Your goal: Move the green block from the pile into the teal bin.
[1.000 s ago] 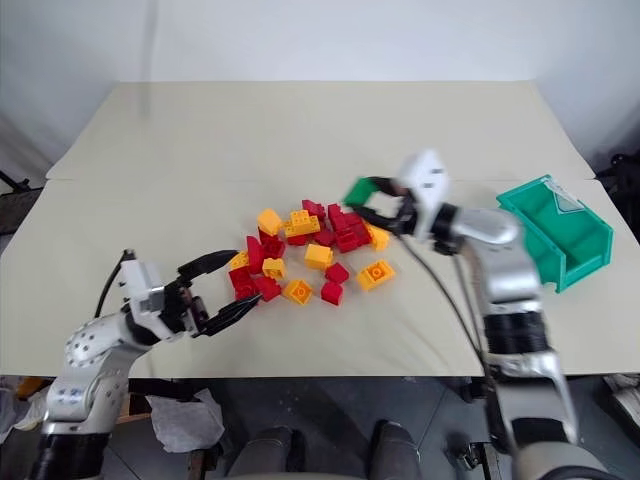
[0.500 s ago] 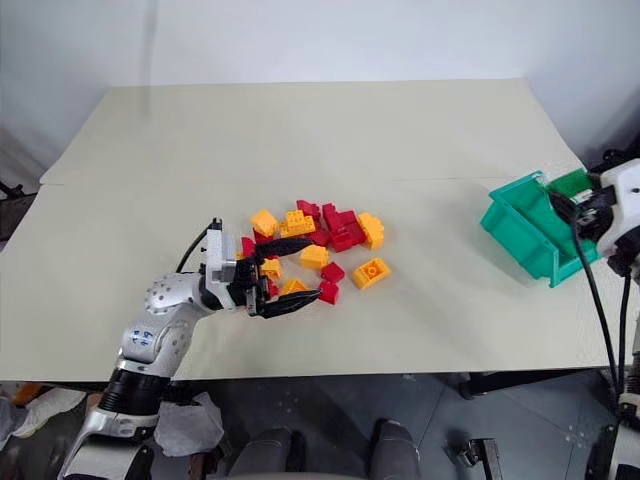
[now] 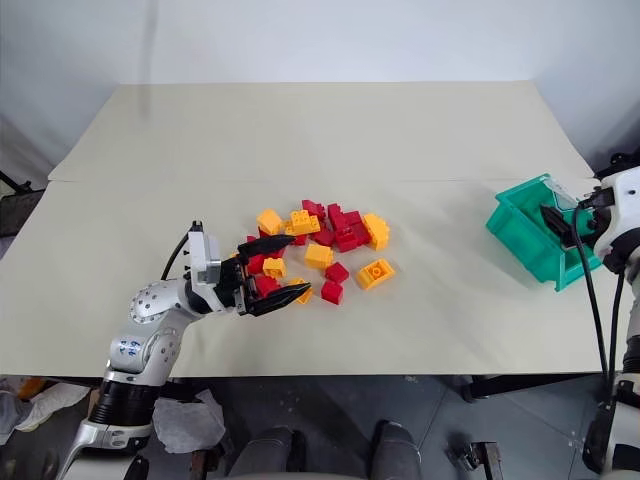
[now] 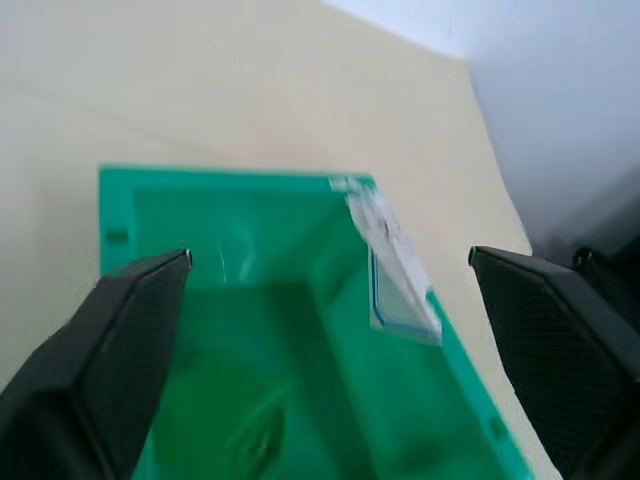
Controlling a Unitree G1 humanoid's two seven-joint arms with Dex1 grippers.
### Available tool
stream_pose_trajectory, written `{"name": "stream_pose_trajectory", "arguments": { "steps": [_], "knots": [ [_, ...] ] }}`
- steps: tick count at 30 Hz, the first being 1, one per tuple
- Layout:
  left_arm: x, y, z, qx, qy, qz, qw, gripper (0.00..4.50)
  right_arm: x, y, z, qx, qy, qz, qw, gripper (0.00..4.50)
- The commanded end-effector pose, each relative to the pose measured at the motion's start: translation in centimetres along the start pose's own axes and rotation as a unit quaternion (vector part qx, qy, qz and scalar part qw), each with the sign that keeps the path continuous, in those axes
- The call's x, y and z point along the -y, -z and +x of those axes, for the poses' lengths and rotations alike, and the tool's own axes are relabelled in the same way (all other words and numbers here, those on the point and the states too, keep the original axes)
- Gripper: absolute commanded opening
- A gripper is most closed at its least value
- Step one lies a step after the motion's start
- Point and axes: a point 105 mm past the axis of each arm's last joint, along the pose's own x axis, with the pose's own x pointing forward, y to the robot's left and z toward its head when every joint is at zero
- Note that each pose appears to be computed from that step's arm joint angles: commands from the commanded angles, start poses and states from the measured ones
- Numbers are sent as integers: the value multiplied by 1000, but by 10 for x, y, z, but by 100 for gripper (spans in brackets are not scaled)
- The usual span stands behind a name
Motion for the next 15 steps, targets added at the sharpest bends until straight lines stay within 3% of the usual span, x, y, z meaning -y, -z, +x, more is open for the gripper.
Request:
{"name": "stream_pose_trajectory", "arguments": {
  "steps": [1,4,8,15],
  "knots": [
    [-4,-9,-7,3,-13,21,1000,450,8,-32,-12,66,-10,-28,997,448],
    [-10,-8,-15,-6,-32,25,999,450,-12,-47,-18,117,-69,-39,990,448],
    [-24,-4,-48,-50,-82,55,994,450,-74,-64,-43,207,-225,-42,951,448],
    [-38,4,-98,-124,-142,89,978,450,-153,-30,-79,176,-395,-5,902,448]
  ]
}}
